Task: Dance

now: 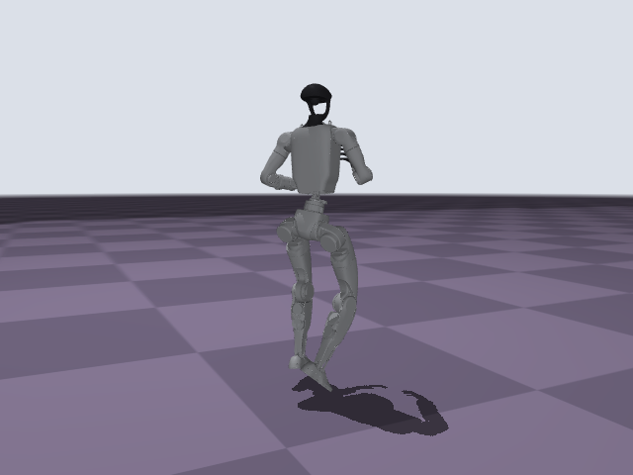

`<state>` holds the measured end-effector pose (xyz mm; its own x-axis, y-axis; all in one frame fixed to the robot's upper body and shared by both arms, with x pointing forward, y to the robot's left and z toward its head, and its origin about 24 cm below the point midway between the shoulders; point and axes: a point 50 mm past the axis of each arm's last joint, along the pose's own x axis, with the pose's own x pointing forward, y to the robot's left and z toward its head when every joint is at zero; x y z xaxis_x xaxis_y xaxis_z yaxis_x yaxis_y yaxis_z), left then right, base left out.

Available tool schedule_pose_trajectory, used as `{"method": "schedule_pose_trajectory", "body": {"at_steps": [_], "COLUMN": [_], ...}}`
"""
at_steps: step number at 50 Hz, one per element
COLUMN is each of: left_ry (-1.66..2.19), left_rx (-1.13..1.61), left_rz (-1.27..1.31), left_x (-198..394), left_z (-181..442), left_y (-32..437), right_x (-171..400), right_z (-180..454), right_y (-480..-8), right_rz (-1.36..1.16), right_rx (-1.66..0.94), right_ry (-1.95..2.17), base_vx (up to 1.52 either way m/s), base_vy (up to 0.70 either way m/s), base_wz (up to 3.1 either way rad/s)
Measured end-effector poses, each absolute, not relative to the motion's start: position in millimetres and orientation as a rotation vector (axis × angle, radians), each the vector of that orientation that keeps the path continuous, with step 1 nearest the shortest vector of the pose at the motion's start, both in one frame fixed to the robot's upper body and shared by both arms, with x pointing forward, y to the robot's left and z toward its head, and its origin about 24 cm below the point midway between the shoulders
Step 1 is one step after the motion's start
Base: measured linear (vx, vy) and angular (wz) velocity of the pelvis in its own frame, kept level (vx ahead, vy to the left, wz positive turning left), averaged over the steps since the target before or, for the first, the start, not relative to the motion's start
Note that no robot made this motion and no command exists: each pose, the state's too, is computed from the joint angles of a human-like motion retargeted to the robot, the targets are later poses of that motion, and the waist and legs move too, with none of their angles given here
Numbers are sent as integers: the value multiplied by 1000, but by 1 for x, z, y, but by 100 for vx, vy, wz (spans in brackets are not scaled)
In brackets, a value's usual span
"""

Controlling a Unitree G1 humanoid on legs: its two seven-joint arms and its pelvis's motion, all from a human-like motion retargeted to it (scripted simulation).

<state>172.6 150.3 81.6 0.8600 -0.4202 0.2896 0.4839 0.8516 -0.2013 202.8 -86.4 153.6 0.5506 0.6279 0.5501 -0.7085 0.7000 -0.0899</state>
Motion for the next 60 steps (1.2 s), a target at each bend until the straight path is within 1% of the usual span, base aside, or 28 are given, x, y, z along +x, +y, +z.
{"method": "schedule_pose_trajectory", "body": {"at_steps": [5, 10, 17, 21, 25, 30, 41, 45, 49, 56, 60], "left_ry": [-280, -427, -543, -506, -477, -373, -108, -65, -137, -392, -451], "left_rx": [-310, -258, -398, -459, -424, -391, -464, -398, -323, -403, -438], "left_rz": [-533, -584, -582, -591, -550, -524, -459, -522, -622, -789, -861], "left_x": [180, 210, 208, 205, 203, 195, 165, 171, 195, 206, 202], "left_z": [91, 115, 136, 134, 129, 109, 66, 59, 69, 123, 139], "left_y": [142, 133, 128, 125, 132, 144, 152, 148, 136, 116, 115], "right_x": [207, 218, 206, 202, 207, 217, 203, 209, 217, 208, 203], "right_z": [142, 129, 123, 116, 127, 149, 151, 145, 127, 125, 131], "right_y": [-94, -101, -113, -113, -108, -96, -97, -98, -94, -95, -95], "right_rz": [769, 732, 655, 645, 673, 730, 729, 690, 709, 832, 880], "right_rx": [145, 234, 250, 237, 205, 138, 67, 138, 232, 256, 221], "right_ry": [-527, -465, -425, -378, -425, -540, -571, -532, -433, -389, -401], "base_vx": [24, 24, 23, 15, 17, 24, 20, 14, 12, 11, 6], "base_vy": [9, 1, -12, -11, -8, 2, 13, 9, 2, -11, -12], "base_wz": [5, -20, 61, 23, -2, 18, 20, 11, 11, 110, 167]}}
